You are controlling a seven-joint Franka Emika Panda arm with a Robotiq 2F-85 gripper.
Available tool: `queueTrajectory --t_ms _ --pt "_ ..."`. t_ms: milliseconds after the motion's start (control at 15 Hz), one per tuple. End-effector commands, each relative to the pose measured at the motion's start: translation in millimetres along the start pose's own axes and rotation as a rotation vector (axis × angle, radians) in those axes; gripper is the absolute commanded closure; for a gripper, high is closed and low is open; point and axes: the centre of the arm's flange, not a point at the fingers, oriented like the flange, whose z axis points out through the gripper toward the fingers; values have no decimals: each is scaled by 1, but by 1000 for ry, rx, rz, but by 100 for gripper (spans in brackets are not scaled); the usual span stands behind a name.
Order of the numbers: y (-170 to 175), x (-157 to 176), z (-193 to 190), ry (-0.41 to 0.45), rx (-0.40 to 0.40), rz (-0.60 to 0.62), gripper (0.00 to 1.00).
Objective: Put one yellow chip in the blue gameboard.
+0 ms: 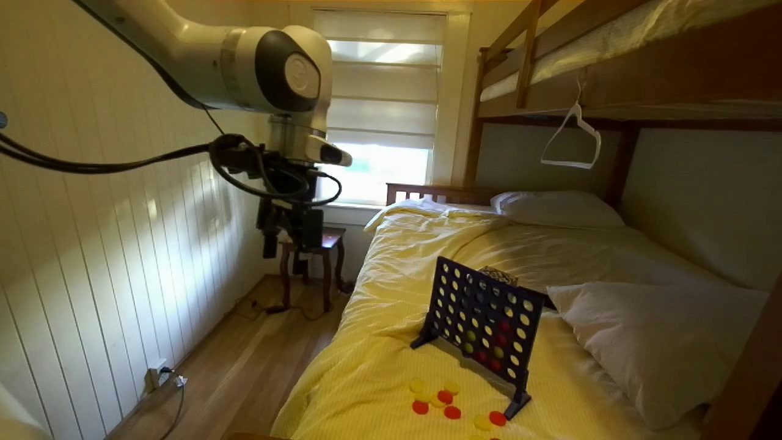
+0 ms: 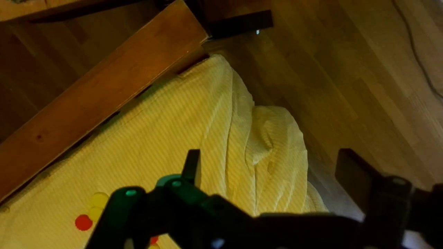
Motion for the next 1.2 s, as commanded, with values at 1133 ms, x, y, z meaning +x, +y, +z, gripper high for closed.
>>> queueTrajectory --t_ms 1133 --pt "167 119 124 -64 154 164 0"
